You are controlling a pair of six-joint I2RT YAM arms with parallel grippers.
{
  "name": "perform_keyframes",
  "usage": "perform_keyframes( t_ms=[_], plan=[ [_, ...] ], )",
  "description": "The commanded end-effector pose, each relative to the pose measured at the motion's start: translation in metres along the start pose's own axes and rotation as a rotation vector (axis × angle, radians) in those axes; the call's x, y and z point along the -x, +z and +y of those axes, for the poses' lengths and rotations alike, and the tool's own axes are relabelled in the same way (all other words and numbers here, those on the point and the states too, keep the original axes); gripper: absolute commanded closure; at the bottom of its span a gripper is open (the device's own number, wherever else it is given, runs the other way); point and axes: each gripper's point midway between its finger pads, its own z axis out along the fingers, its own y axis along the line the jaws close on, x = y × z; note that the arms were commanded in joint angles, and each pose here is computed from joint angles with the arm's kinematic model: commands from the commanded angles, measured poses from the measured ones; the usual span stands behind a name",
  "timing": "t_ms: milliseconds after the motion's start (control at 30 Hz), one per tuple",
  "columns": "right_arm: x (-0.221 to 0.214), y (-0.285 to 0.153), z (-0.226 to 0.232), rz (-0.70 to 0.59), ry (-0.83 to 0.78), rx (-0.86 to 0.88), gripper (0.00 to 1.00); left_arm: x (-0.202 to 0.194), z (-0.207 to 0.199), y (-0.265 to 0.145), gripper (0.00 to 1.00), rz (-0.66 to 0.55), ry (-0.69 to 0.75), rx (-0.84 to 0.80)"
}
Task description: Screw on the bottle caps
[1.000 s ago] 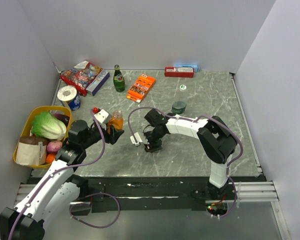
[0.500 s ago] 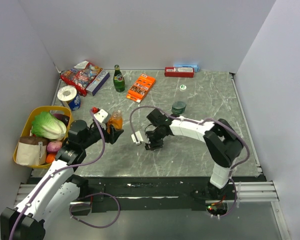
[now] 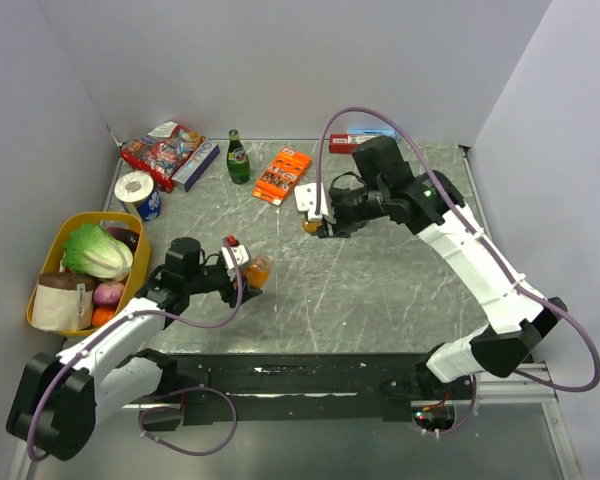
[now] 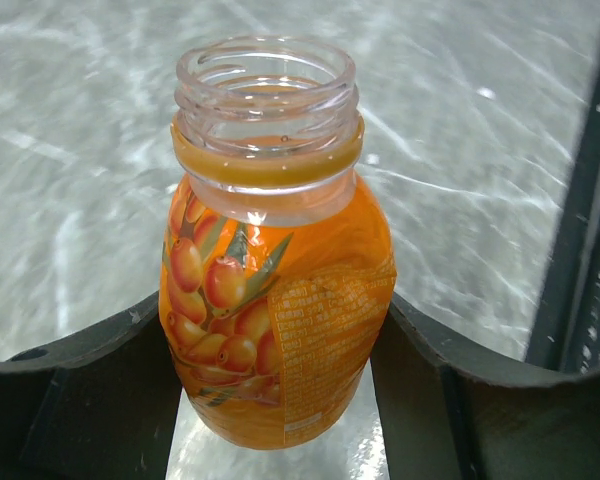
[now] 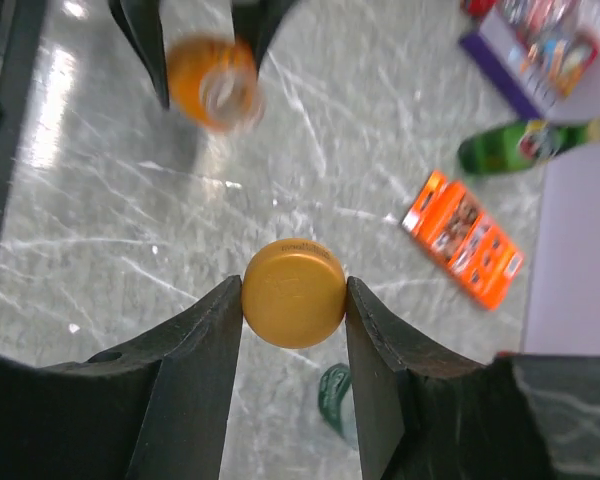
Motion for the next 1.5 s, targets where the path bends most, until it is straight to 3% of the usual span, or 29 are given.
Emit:
perform_keyframes(
  t_ms=[0, 267, 667, 1467],
  plan=[
    [0.016, -0.006, 0.036, 0.014, 0.003, 0.179, 0.60, 0.043, -0.021, 0.009, 0.99, -0.117, 0.190, -0.158],
    [0.027, 0.013, 0.037, -0.007, -0.037, 0.221, 0.60, 0.075, -0.027, 0.002, 0.99, -0.220, 0.179, -0.118],
    [0.048, 0.043, 0.035, -0.039, -0.124, 0.244, 0.59, 0.087, -0.030, 0.008, 0.99, -0.303, 0.198, -0.089],
    [0.038, 0.064, 0.039, 0.008, -0.197, 0.304, 0.57, 0.090, -0.033, 0.007, 0.99, -0.338, 0.364, -0.069]
  ],
)
